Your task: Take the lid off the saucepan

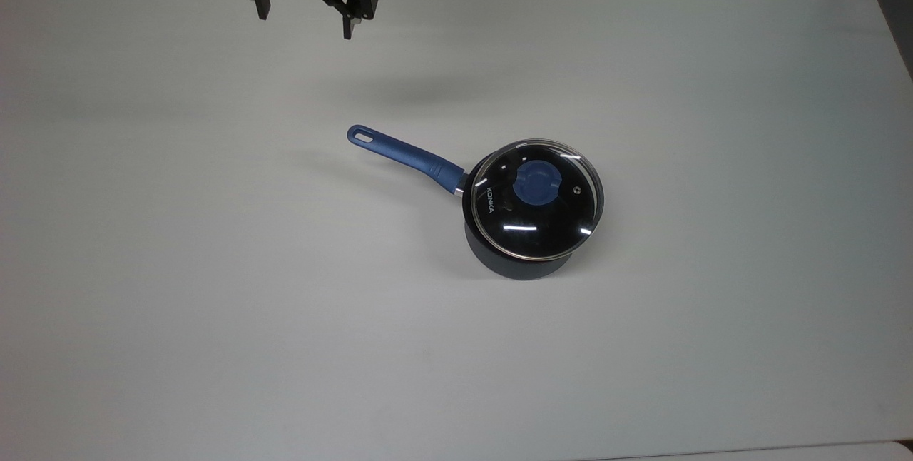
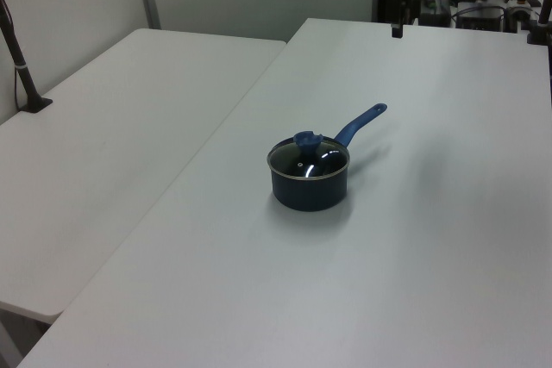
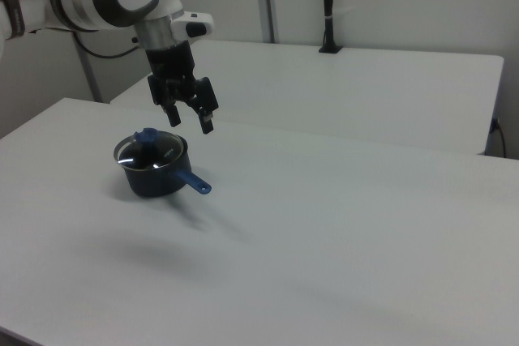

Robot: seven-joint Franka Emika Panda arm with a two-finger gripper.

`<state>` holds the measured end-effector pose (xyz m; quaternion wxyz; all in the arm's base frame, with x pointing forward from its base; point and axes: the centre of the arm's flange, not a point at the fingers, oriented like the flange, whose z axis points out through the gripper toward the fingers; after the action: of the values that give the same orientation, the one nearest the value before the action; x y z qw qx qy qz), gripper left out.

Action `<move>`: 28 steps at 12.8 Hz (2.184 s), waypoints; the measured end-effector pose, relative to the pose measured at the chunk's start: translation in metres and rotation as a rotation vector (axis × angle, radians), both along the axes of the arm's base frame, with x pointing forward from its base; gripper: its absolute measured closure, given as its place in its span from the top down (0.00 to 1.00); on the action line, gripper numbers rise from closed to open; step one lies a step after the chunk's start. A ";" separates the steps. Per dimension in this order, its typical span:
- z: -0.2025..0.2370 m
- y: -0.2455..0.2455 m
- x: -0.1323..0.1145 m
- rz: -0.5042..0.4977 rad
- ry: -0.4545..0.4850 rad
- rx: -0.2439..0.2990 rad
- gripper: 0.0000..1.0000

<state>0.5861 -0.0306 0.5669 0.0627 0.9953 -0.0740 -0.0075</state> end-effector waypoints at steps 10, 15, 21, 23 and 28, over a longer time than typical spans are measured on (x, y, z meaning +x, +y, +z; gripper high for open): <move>0.002 -0.001 0.000 0.018 -0.001 0.001 1.00; -0.034 0.041 0.026 0.052 0.038 0.013 1.00; -0.105 0.169 0.101 -0.029 -0.122 0.166 1.00; -0.121 0.197 0.108 -0.061 -0.139 0.177 1.00; -0.130 0.227 0.105 -0.033 -0.129 0.182 1.00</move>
<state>0.6911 0.1966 0.4373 -0.0330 0.9939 -0.0933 0.0489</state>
